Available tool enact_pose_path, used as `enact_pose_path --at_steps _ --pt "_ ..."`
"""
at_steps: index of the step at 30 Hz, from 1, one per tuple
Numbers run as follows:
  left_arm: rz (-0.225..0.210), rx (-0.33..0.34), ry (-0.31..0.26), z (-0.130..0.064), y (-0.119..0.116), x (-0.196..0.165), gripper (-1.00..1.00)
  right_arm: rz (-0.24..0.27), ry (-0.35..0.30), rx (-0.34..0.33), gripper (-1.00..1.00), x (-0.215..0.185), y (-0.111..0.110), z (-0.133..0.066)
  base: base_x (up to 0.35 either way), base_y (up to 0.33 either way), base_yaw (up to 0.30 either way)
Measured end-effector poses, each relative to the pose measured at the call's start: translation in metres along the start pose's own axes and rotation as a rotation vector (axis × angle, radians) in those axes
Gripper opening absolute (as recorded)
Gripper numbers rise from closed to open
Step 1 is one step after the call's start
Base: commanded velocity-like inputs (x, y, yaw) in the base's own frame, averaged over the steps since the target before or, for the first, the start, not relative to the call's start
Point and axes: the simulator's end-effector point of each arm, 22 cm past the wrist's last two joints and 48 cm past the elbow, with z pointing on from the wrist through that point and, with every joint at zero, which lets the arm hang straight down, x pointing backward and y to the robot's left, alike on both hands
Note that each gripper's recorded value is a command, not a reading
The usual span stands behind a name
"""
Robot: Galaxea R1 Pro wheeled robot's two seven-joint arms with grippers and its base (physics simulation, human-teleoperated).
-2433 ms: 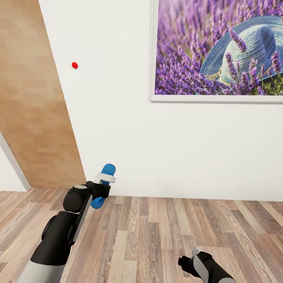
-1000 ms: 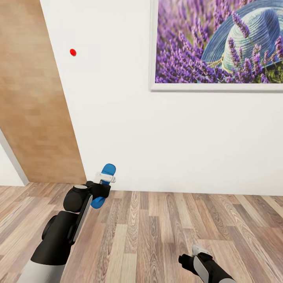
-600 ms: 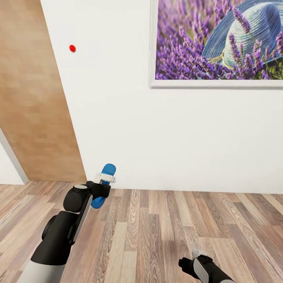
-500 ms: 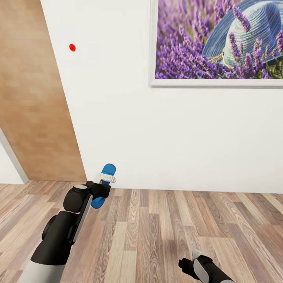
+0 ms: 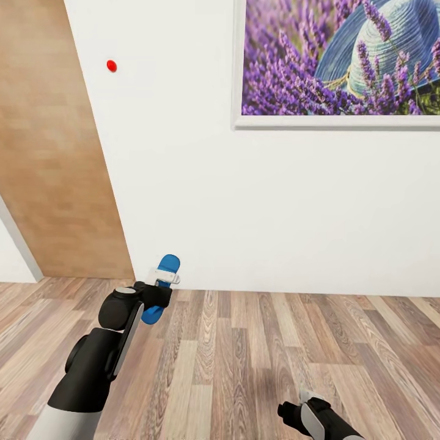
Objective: In the bedroom, move the book from the bed onto either nightstand, and place the two sandals side by side next to the bed.
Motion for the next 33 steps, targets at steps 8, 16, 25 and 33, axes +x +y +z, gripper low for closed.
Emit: enact_pose_path --at_steps 8,16,25,33 --pt "0.0 0.0 0.0 0.007 -0.003 0.016 -1.0 0.023 -0.005 -0.002 1.0 0.008 -0.004 0.016 0.0 0.0 0.0" --pt "0.0 0.0 -0.001 0.014 -0.006 0.033 -1.0 0.035 -0.009 -0.005 1.0 0.016 -0.007 0.031 0.0 0.0 0.0" --pt "0.0 0.0 -0.001 0.021 -0.01 0.052 -1.0 0.18 -0.004 -0.033 1.0 0.025 -0.013 0.048 0.0 0.0 0.0" --pt "0.0 0.0 -0.001 0.028 -0.013 0.069 -1.0 0.197 -0.005 -0.036 1.0 0.034 -0.017 0.064 0.0 0.0 0.0"
